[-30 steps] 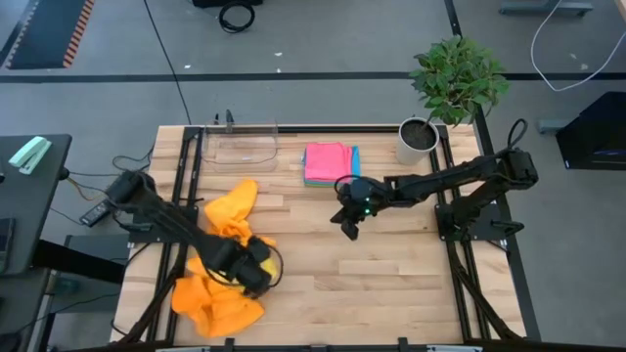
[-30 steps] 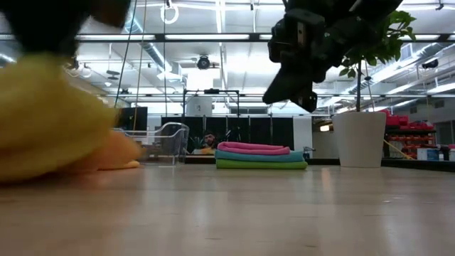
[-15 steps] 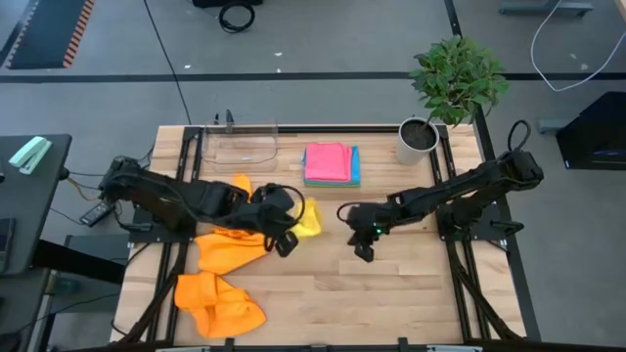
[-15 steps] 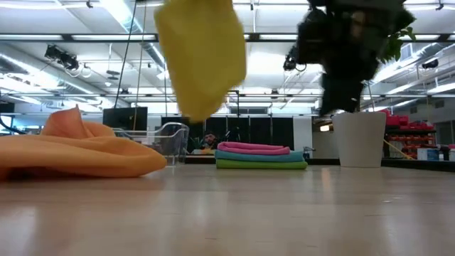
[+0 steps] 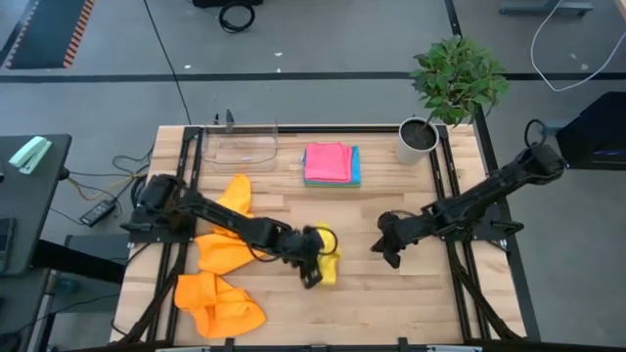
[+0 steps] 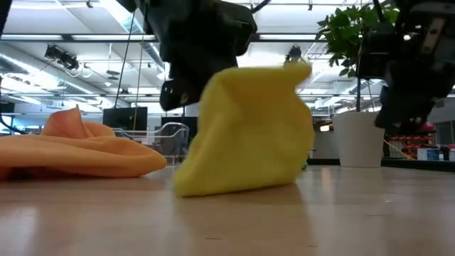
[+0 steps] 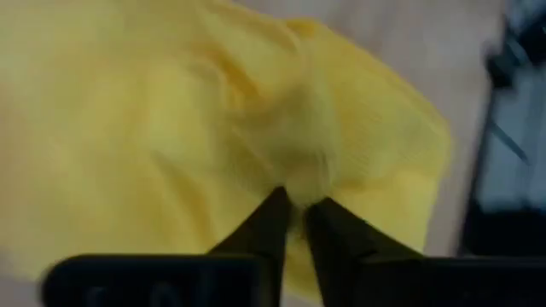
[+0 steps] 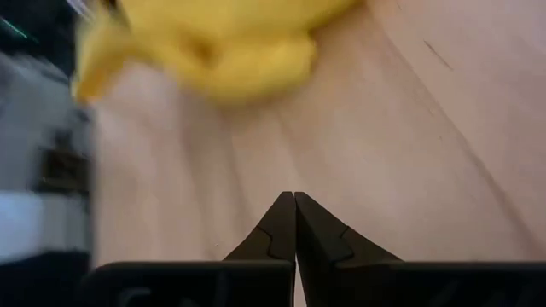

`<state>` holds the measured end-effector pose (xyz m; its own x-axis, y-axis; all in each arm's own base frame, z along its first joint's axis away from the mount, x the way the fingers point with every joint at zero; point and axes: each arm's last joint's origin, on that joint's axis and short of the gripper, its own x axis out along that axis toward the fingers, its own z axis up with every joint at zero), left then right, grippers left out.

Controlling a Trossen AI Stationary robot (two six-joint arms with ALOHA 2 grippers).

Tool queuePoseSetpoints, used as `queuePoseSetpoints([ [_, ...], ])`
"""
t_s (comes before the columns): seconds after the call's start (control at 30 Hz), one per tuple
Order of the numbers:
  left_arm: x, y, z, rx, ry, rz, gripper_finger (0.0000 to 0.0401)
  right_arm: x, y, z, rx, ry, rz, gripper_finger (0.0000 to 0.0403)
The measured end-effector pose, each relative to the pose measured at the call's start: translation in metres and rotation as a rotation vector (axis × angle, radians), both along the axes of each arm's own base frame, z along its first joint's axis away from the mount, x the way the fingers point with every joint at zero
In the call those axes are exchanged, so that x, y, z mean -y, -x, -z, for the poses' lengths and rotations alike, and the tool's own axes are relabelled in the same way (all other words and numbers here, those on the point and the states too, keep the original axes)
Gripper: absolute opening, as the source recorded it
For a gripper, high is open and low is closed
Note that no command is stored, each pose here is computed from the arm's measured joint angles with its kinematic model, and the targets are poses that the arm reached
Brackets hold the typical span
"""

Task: Fold microfiber towels
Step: Fold the yellow towel

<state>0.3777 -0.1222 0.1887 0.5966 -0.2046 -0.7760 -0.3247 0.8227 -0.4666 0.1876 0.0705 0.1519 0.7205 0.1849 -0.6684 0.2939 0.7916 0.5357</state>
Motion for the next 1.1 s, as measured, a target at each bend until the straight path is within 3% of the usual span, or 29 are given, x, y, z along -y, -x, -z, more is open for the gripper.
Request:
queuePoseSetpoints([
  [0.13, 0.002, 0.001, -0.005, -0.025, 0.119, 0.080, 0.0139, 0.001, -0.005, 0.005, 0.074, -0.028, 0.083, 0.0014],
  [0.27, -0.004, 0.009, -0.026, 0.001, 0.111, 0.081, 0.0197, 0.002, -0.024, 0.005, 0.054, 0.004, 0.127, 0.0042],
  [0.37, -0.012, 0.019, -0.036, -0.021, 0.016, 0.027, 0.0217, 0.003, -0.047, 0.006, 0.039, 0.014, 0.148, 0.0072],
  [0.47, -0.018, 0.028, -0.030, -0.102, -0.113, 0.006, 0.0219, 0.012, -0.071, 0.013, -0.005, 0.016, 0.177, 0.0102],
  [0.63, -0.020, 0.029, -0.024, -0.130, -0.143, 0.012, 0.0203, 0.040, -0.097, 0.027, -0.078, -0.004, 0.218, 0.0143],
  [0.87, -0.011, 0.034, -0.025, -0.128, -0.188, 0.088, 0.0186, 0.048, -0.116, 0.032, -0.081, -0.064, 0.130, 0.0165],
  [1.0, -0.007, 0.039, -0.030, -0.080, -0.245, 0.085, 0.0178, 0.047, -0.125, 0.038, -0.099, -0.060, 0.128, 0.0144],
  [1.1, -0.011, 0.050, -0.034, -0.037, -0.264, 0.068, 0.0173, 0.044, -0.130, 0.037, -0.082, -0.015, 0.157, 0.0082],
])
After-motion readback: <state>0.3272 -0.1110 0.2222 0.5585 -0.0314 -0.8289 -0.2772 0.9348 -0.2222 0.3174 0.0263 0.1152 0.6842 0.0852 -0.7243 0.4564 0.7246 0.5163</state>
